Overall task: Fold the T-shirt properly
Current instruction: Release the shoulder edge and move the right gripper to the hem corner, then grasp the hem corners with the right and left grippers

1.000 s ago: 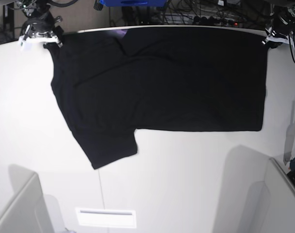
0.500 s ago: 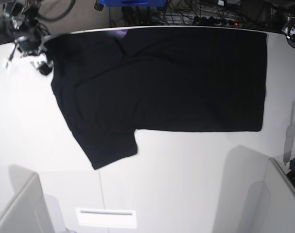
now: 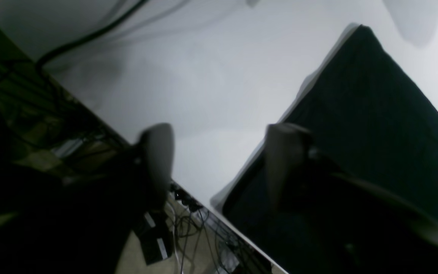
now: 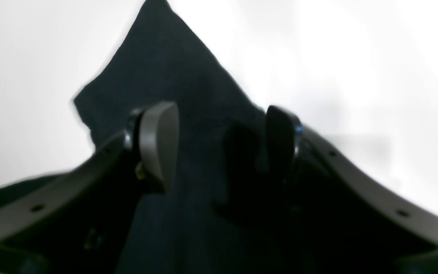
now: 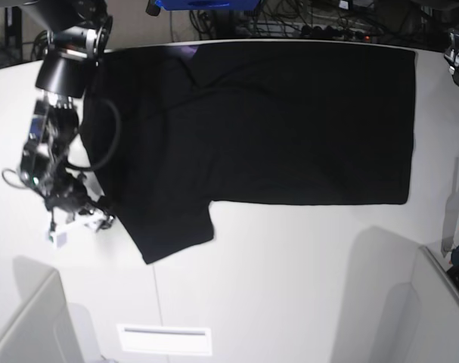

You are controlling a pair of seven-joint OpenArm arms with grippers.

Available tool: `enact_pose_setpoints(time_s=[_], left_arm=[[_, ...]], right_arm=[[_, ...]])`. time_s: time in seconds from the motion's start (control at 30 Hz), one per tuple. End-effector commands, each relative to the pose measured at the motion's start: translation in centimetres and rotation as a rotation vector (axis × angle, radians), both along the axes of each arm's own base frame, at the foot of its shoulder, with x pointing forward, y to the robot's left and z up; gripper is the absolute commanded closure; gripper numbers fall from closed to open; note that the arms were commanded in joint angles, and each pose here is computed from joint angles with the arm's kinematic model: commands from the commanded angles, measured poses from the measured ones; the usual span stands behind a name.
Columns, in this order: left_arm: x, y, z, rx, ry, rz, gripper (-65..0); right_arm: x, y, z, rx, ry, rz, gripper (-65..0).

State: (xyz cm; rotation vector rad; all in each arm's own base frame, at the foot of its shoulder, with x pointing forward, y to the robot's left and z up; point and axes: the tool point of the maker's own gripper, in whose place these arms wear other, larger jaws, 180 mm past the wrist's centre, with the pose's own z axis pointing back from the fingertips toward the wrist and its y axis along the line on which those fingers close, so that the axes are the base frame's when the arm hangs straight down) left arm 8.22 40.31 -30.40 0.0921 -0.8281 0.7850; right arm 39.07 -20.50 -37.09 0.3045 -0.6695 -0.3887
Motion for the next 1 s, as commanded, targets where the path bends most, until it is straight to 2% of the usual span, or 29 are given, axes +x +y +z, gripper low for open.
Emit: enact_pose_setpoints(time_s=[0.0,0.07,0.23,0.33,0.7,0.83,0.9,0.97], left_arm=[[0.2,0.3,0.9,0.026,-0.016,-0.007,-30.9],[0.1,0.4,1.0,0.029,-0.017,-0.002,-28.6],[0.0,0.4,1.0,0.028,-0.017,-0.001,-28.3],[0.0,0.4,1.0,0.028,-0.017,-0.001,-28.3],[0.1,0.4,0.9,0.027,-0.018,0.0,-28.3],[0.1,0.4,0.9,0.026,-0.016,-0.003,-28.3],[0.2,0.3,0.8,0.024,-0.017,-0.005,-28.3],[0.2,0.3,0.8,0.023,-0.018,-0.003,-28.3]], right_arm=[[2.1,-1.2,1.6,-0.026,-0.058,-0.014,-34.8],[3.9,-0.7,0.9,-0.032,-0.048,0.0,-35.0],[6.5,-0.6,-1.6,-0.076,0.008,0.021,-35.0],[7.2,0.2,-2.9,-0.095,0.017,0.094,-35.0],[5.0,2.9,-6.4,-0.144,0.101,0.242,-34.2],[4.7,3.4,-6.0,-0.148,0.07,0.254,-33.6],[4.9,3.5,-5.7,-0.155,0.06,0.258,-27.9],[4.8,3.6,-5.8,-0.157,0.064,0.264,-18.6]])
